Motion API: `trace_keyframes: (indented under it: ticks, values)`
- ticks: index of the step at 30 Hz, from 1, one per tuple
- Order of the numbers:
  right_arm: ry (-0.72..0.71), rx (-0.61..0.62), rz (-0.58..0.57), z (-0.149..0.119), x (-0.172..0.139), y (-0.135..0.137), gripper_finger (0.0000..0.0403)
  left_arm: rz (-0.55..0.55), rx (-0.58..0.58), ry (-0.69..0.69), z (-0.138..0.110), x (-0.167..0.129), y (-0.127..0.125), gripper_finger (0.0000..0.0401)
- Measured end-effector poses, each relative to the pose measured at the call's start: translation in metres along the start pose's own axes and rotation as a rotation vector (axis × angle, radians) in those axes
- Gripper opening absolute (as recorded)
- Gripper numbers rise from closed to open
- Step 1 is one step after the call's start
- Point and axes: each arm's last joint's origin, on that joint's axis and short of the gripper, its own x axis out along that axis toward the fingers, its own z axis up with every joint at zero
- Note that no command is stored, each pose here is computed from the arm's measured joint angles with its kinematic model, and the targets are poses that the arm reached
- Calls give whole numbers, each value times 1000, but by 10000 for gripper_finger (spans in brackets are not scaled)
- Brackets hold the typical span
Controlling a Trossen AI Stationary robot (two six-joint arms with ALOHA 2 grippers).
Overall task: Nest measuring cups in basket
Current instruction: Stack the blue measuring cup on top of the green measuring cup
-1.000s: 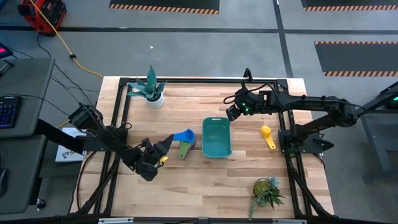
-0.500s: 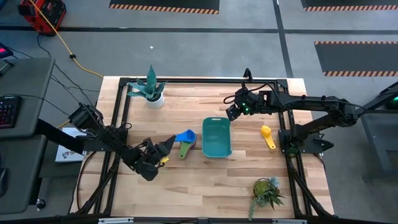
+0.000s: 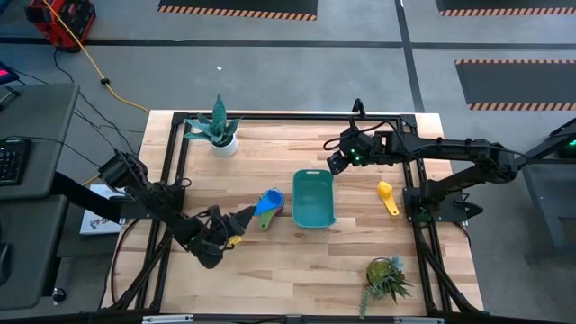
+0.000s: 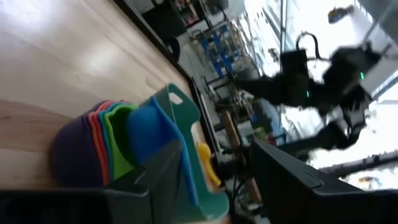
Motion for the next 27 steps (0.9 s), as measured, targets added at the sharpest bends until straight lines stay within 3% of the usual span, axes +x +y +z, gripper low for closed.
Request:
trace_keyframes:
  ticks: [15, 19, 22, 27]
  values:
    - [14, 5, 22, 0, 0, 1, 224, 2, 132, 11, 6, -9, 6, 186]
    - [20, 8, 47, 0, 0, 2, 224, 16, 258, 132, 16, -11, -3, 182]
    - [20, 9, 51, 0, 0, 2, 224, 27, 413, 291, 24, -7, -11, 148]
    - [8, 13, 62, 2, 0, 3, 224, 104, 622, 493, 38, 15, -16, 19]
